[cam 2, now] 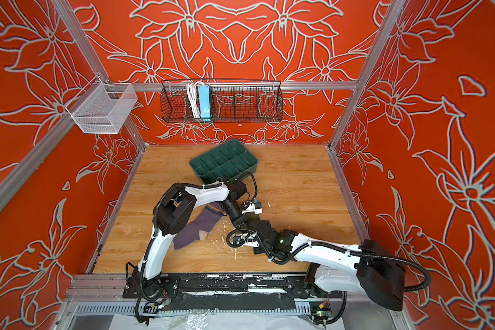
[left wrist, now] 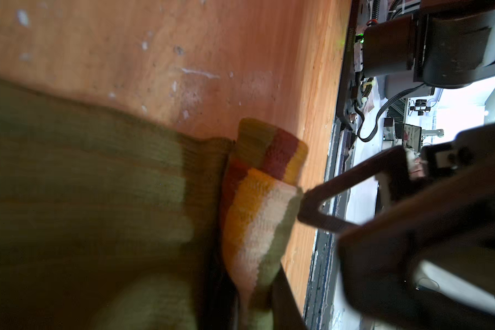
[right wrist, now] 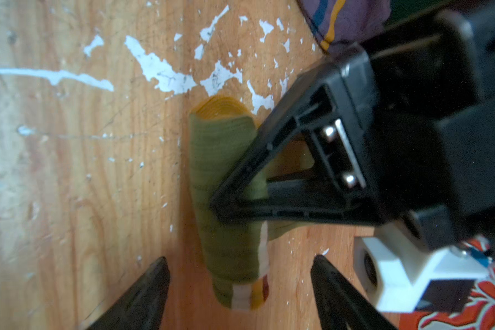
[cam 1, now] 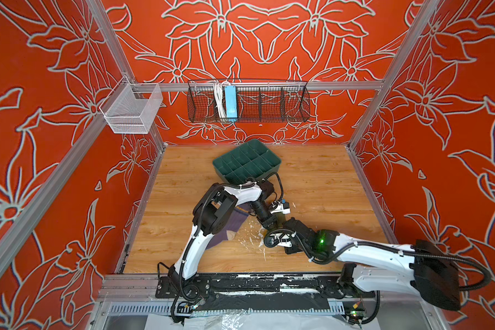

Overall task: Roll the socks
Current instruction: 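Roll the cuff further with the right gripper while the left gripper lifts away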

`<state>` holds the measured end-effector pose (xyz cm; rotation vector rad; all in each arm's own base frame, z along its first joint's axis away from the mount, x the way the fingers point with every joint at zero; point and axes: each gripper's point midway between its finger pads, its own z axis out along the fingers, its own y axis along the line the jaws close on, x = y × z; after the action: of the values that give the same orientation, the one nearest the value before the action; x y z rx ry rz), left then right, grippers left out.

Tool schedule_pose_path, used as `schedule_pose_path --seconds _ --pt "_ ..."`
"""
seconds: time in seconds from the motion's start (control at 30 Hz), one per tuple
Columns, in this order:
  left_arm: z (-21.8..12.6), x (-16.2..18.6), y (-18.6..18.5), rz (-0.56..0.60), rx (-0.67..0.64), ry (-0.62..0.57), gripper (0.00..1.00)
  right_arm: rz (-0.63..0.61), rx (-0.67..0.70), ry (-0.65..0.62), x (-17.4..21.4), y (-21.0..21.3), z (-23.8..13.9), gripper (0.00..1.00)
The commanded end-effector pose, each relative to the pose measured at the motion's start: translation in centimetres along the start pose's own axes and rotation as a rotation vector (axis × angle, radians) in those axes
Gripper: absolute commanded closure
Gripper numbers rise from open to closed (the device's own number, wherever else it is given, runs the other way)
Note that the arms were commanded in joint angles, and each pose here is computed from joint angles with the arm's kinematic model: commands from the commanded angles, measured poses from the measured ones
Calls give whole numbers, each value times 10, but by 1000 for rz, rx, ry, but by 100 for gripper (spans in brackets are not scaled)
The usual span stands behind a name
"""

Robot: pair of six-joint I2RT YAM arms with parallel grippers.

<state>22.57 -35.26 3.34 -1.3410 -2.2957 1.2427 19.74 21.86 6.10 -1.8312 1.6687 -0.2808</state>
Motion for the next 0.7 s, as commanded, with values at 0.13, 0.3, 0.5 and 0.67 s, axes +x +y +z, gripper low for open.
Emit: schedule_pose_path --seconds 0.13,0.3,0.5,0.67 --pt "23 45 38 -100 -96 165 100 5 4 8 -4 0 18 40" --pt "19 42 36 -89 -102 164 98 -2 -16 42 4 8 24 60" --pt "2 30 33 -27 -198 123 79 -15 -63 76 11 18 25 81" --pt "-42 0 12 123 -371 -19 59 -20 -146 74 10 30 22 91"
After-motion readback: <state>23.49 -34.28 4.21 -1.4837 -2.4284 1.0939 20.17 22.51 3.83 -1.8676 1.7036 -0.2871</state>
